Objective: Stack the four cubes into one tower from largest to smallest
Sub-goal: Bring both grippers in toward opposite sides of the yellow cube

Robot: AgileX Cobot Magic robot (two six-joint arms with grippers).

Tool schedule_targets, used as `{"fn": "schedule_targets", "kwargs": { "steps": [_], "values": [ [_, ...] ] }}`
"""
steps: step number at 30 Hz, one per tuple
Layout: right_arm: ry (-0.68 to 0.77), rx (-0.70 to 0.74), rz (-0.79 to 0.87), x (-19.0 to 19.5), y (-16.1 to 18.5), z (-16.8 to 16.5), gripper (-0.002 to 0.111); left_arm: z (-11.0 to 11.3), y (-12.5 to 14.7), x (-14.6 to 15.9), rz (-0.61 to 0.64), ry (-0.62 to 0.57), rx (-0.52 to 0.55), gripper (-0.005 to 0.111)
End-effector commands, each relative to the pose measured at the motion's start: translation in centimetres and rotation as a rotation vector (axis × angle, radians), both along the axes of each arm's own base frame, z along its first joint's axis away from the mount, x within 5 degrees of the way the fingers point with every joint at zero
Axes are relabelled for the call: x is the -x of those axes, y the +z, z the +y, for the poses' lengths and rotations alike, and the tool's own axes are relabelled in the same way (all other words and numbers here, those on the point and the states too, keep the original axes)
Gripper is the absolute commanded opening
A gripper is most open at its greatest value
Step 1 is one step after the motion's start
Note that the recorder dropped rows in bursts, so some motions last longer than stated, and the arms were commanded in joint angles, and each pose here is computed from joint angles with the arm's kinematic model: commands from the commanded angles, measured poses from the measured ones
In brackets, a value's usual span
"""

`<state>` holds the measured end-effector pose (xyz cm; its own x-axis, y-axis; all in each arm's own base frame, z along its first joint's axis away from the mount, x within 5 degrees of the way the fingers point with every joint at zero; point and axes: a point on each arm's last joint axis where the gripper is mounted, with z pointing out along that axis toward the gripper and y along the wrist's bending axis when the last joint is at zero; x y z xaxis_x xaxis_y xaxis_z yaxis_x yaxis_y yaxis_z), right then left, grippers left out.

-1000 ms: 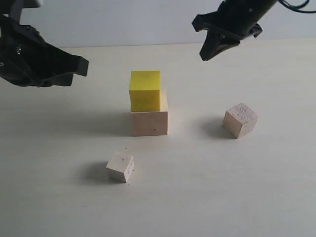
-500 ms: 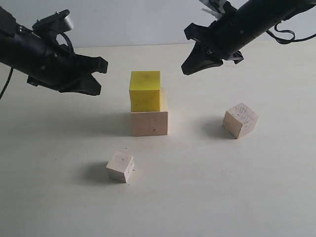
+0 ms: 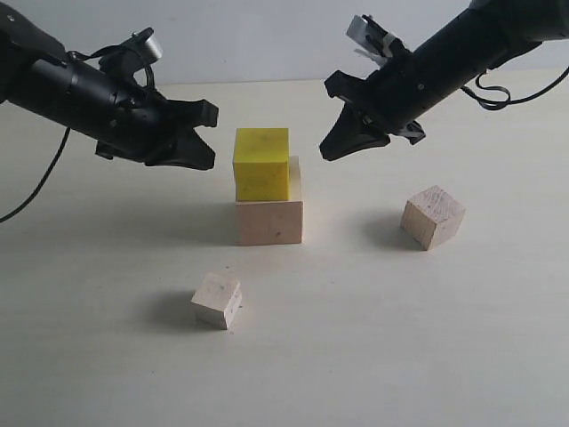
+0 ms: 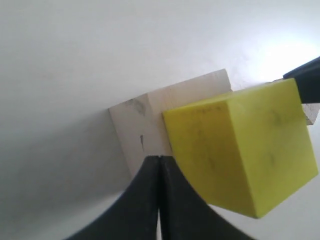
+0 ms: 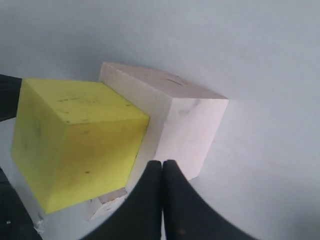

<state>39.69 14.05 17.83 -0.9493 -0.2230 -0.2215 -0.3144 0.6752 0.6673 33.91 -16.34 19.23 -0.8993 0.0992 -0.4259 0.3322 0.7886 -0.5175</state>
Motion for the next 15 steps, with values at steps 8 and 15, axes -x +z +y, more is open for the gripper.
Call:
{"fn": "schedule_targets", "kwargs": {
  "steps": [8, 15],
  "values": [
    [0.0, -0.019, -0.009, -0.06, 0.04, -0.04, 0.0, -0.77, -0.23, 0.08, 0.026, -0.057, 0.08, 0.0],
    [0.0, -0.019, -0.009, -0.06, 0.04, -0.04, 0.0, -0.95, -0.23, 0.34, 0.047, -0.08, 0.099, 0.0]
  ]
}}
